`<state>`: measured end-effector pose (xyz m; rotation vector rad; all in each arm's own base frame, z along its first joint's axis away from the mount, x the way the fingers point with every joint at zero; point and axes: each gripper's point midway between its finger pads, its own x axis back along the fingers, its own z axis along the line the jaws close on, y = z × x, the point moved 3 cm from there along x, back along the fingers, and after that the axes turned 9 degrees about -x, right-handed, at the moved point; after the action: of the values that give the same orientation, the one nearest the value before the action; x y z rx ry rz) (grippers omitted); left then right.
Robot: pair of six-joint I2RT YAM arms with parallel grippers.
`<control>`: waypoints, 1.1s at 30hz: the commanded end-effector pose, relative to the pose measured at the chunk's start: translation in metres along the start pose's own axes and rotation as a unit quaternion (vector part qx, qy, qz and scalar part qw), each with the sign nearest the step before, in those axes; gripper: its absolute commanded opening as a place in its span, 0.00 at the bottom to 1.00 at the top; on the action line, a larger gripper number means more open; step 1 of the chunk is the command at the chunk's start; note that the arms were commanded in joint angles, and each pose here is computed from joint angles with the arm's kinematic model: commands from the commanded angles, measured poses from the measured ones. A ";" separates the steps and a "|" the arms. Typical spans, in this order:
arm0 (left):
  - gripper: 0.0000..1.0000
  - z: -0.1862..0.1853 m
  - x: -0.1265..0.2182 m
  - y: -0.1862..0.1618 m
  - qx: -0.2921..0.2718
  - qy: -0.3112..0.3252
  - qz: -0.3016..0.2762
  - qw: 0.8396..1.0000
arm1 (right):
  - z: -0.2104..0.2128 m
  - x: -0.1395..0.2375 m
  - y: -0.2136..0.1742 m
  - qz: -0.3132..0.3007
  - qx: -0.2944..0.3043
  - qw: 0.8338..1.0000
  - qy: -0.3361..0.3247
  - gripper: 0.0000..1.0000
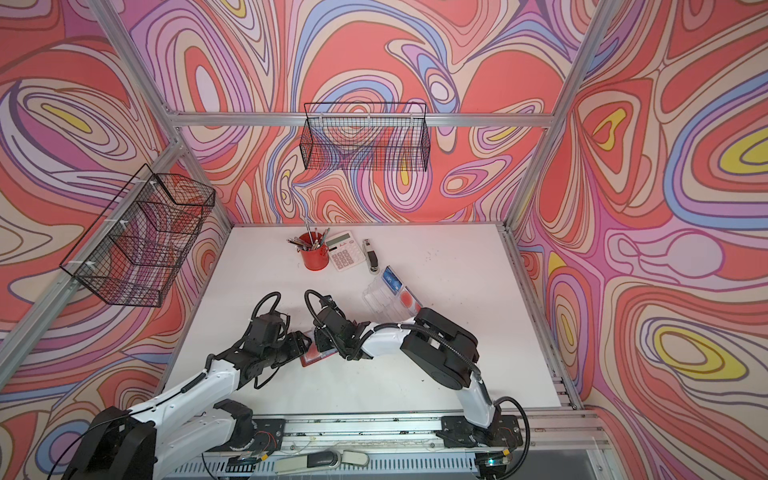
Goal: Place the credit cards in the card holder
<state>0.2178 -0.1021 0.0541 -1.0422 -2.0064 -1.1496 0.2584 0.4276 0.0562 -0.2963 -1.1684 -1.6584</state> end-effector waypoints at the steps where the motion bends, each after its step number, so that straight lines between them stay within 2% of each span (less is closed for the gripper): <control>1: 0.50 0.004 -0.002 -0.002 0.001 0.013 0.006 1.000 | -0.005 -0.002 -0.022 0.038 -0.007 0.999 0.014 0.42; 5: 0.38 0.010 -0.005 -0.005 0.007 0.026 0.005 1.000 | 0.002 0.002 -0.022 0.035 -0.014 0.998 0.044 0.41; 8: 0.34 0.009 -0.004 -0.003 0.004 0.029 0.007 1.000 | 0.008 0.007 -0.021 0.034 -0.017 0.997 0.065 0.41; 18: 0.32 0.012 -0.006 -0.003 0.012 0.034 0.004 0.999 | 0.021 0.017 -0.023 0.033 -0.028 0.991 0.126 0.38; 27: 0.30 0.012 -0.007 -0.004 0.013 0.031 0.001 0.999 | 0.027 0.023 -0.023 0.029 -0.031 0.987 0.152 0.37; 33: 0.29 0.011 -0.006 -0.003 0.010 0.032 0.004 0.999 | 0.038 0.031 -0.023 0.026 -0.029 0.979 0.199 0.37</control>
<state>0.2210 -0.0959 0.0476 -0.9837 -1.9823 -1.1566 0.2210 0.4306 0.0584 -0.1298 -0.8847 -1.6181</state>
